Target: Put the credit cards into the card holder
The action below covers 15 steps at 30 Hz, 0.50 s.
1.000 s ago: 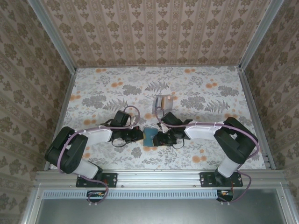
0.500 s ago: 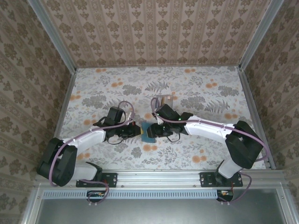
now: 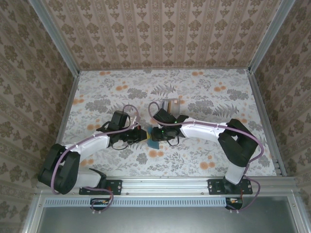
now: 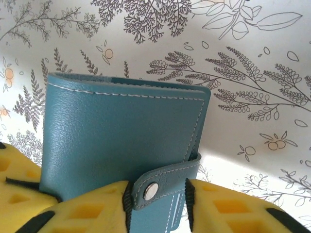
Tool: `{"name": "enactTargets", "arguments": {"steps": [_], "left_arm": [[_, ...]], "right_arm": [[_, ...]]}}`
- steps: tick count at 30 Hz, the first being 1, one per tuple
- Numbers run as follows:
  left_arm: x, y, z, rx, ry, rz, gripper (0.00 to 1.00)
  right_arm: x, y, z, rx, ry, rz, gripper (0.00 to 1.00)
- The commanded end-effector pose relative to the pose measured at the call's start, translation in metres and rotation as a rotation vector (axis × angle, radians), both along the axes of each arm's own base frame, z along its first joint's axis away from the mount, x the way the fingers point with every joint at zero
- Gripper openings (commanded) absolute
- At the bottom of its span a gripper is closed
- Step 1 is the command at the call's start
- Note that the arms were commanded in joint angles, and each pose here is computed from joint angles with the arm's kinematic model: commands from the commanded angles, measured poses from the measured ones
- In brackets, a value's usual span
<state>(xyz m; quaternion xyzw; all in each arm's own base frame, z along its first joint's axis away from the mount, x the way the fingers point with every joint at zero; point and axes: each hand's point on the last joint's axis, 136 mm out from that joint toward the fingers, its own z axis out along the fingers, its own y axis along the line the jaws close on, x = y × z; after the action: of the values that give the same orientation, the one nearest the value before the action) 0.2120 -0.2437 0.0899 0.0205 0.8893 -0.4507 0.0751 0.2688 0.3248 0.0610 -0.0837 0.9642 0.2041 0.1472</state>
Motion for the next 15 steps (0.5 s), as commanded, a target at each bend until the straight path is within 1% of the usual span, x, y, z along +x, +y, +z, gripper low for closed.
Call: {"name": "enactTargets", "arguments": {"steps": [1,4,9,11,12,15], "left_arm": [[0.001,-0.005,0.017,-0.066,-0.05,-0.023,0.0],[0.001,-0.002,0.013,-0.034,-0.041,-0.015,0.0],[-0.001,0.007,-0.002,0.035,-0.039,-0.006,0.0],[-0.002,0.011,-0.011,0.076,-0.015,-0.005,0.0],[-0.003,0.011,-0.014,0.084,-0.004,-0.006,0.07],[-0.003,0.011,-0.026,0.096,0.009,-0.013,0.32]], "right_arm": [[0.002,-0.025,-0.011,-0.108,-0.012,-0.074,0.28],[0.002,-0.03,-0.012,-0.116,0.007,-0.102,0.17],[-0.001,-0.031,-0.004,-0.063,-0.01,-0.107,0.02],[-0.001,-0.034,-0.001,-0.061,-0.015,-0.11,0.0],[-0.003,-0.034,0.002,-0.052,-0.017,-0.108,0.0],[-0.007,-0.029,0.011,0.026,-0.046,-0.081,0.0]]}}
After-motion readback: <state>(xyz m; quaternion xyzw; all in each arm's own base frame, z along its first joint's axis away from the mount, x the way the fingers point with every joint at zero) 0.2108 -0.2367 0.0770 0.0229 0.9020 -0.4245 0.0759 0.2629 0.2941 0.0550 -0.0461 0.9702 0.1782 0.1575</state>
